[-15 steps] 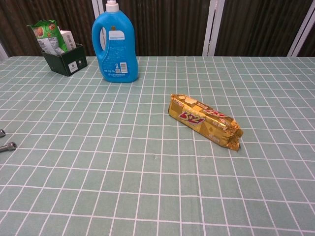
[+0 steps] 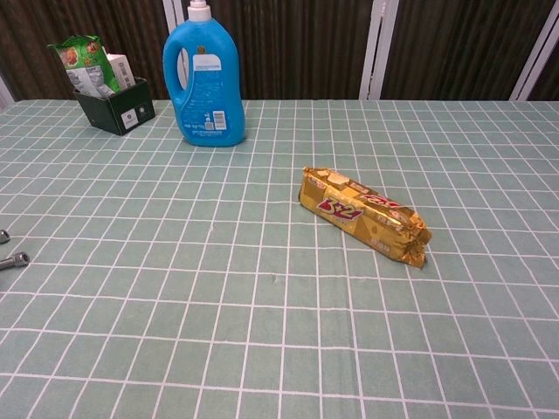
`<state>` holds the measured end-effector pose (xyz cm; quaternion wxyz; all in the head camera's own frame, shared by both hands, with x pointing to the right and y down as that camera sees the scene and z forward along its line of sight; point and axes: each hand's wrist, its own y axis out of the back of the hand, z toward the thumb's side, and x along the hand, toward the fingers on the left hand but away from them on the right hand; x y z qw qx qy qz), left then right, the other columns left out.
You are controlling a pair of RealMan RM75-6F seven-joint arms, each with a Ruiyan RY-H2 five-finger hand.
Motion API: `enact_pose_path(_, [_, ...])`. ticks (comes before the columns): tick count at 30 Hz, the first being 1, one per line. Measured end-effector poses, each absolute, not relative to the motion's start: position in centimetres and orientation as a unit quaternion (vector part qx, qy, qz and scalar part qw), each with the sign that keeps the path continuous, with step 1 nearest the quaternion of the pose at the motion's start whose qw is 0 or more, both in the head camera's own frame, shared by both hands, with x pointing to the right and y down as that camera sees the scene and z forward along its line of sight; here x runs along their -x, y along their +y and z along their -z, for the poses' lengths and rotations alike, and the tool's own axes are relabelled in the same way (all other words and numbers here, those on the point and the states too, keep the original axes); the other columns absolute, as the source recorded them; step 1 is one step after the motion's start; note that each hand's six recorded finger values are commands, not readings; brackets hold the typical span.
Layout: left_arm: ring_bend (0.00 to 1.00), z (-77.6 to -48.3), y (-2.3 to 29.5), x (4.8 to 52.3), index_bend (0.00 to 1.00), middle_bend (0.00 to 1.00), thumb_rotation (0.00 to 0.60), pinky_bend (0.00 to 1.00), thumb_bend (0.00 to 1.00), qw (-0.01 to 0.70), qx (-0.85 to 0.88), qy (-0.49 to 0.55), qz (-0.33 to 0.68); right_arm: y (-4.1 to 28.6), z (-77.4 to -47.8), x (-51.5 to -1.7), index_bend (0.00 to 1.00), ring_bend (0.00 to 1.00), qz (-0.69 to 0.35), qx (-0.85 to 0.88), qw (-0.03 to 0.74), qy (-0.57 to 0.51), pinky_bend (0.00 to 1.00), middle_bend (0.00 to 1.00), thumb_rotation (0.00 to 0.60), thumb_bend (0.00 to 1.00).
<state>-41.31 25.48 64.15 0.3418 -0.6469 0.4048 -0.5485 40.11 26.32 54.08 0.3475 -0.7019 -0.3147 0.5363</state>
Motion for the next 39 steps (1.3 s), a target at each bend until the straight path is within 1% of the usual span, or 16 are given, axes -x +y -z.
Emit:
enact_pose_path(6, [1.0, -68.6, 24.8, 42.5, 0.4, 1.0, 0.6, 1.0, 0.41, 0.322, 0.617, 0.38, 0.609, 26.2, -54.1, -40.3, 0.0, 0.0, -0.538, 0.701, 0.347, -0.316, 0.0, 0.0, 0.6, 0.15])
enact_pose_path(14, [1.0, -71.2, 23.8, 44.3, 0.41, 1.0, 0.6, 1.0, 0.41, 0.318, 0.585, 0.376, 0.645, 26.1, -54.0, -40.4, 0.0, 0.0, -0.538, 0.699, 0.347, -0.318, 0.0, 0.0, 0.6, 0.15])
enact_pose_path(23, [1.0, -72.7, 23.3, 45.4, 0.45, 1.0, 0.6, 1.0, 0.4, 0.306, 0.569, 0.373, 0.666, 26.1, -54.1, -40.4, 0.0, 0.0, -0.54, 0.698, 0.347, -0.317, 0.0, 0.0, 0.6, 0.15])
enact_pose_path(34, [1.0, -73.5, 22.8, 45.6, 0.45, 1.0, 0.6, 1.0, 0.39, 0.3, 0.565, 0.372, 0.672, 26.0, -54.1, -40.5, 0.0, 0.0, -0.541, 0.696, 0.348, -0.318, 0.0, 0.0, 0.6, 0.15])
enact_pose_path(39, [1.0, -73.7, 22.6, 45.7, 0.47, 1.0, 0.6, 1.0, 0.38, 0.299, 0.564, 0.371, 0.675, 26.0, -54.1, -40.5, 0.0, 0.0, -0.542, 0.695, 0.348, -0.32, 0.0, 0.0, 0.6, 0.15])
